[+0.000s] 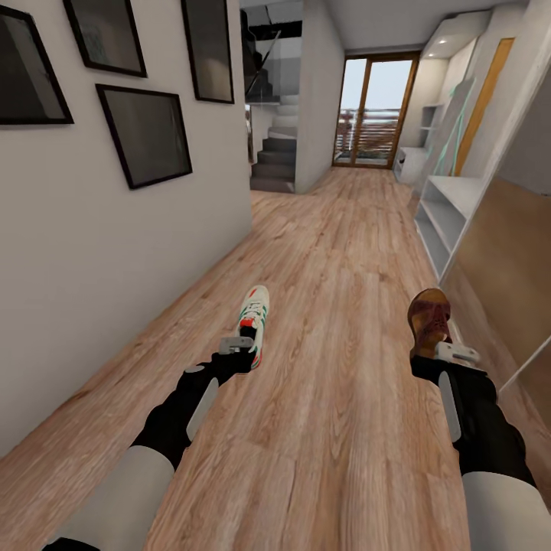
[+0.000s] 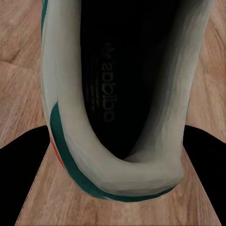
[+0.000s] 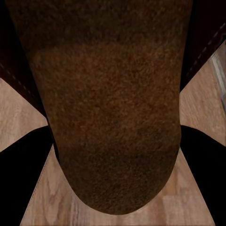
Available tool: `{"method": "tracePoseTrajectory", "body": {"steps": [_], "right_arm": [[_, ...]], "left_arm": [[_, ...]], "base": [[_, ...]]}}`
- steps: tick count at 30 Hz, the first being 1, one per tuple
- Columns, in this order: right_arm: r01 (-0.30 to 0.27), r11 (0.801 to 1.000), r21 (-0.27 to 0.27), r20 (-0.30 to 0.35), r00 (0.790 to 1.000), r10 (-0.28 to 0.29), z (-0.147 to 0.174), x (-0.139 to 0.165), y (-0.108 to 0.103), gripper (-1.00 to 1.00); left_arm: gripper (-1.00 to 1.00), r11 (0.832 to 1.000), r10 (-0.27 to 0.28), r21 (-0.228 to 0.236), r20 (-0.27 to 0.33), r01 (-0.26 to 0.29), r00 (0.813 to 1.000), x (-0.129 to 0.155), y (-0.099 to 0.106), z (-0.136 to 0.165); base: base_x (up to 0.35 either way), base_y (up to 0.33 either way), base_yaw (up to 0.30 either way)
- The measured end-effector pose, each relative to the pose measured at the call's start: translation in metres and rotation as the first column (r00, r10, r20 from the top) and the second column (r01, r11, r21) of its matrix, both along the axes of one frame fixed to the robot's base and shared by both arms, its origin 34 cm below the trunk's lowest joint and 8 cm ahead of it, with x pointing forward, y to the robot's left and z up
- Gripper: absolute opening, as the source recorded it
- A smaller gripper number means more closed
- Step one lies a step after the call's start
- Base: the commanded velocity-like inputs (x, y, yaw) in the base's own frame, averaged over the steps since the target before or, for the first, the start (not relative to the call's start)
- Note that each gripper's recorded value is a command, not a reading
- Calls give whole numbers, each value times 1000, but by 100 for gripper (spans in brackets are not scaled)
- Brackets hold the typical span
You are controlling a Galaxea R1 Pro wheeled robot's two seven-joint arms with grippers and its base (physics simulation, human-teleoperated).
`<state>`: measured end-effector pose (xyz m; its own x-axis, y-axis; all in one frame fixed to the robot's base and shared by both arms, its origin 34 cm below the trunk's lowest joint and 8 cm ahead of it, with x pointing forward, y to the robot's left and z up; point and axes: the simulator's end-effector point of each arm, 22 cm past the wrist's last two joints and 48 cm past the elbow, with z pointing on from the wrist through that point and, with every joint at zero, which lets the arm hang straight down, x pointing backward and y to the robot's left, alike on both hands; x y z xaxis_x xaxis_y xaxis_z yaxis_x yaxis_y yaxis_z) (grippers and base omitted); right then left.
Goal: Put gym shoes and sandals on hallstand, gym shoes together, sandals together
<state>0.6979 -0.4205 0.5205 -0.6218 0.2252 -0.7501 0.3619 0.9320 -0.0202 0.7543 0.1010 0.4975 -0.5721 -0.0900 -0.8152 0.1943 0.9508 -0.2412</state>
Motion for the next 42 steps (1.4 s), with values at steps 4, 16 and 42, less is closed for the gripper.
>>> {"method": "tracePoseTrajectory", "body": {"steps": [4, 16, 42], "right_arm": [[0, 1000, -1, -2, 1000, 0, 0, 0, 0, -100], [-11, 1000, -1, 0, 1000, 11, 1, 1, 5, -100], [-51, 998, -24, -3, 999, 51, -5, 4, 18, -100]], "left_arm": [[-100, 1000, 0, 0, 0, 0, 1000, 0, 0, 0], [-100, 1000, 0, 1, 1, 0, 1000, 0, 0, 1], [-100, 1000, -2, 1, 6, 2, 1000, -2, 0, -6]], "base": [[344, 0, 0], [345, 0, -147], [168, 0, -15]]}}
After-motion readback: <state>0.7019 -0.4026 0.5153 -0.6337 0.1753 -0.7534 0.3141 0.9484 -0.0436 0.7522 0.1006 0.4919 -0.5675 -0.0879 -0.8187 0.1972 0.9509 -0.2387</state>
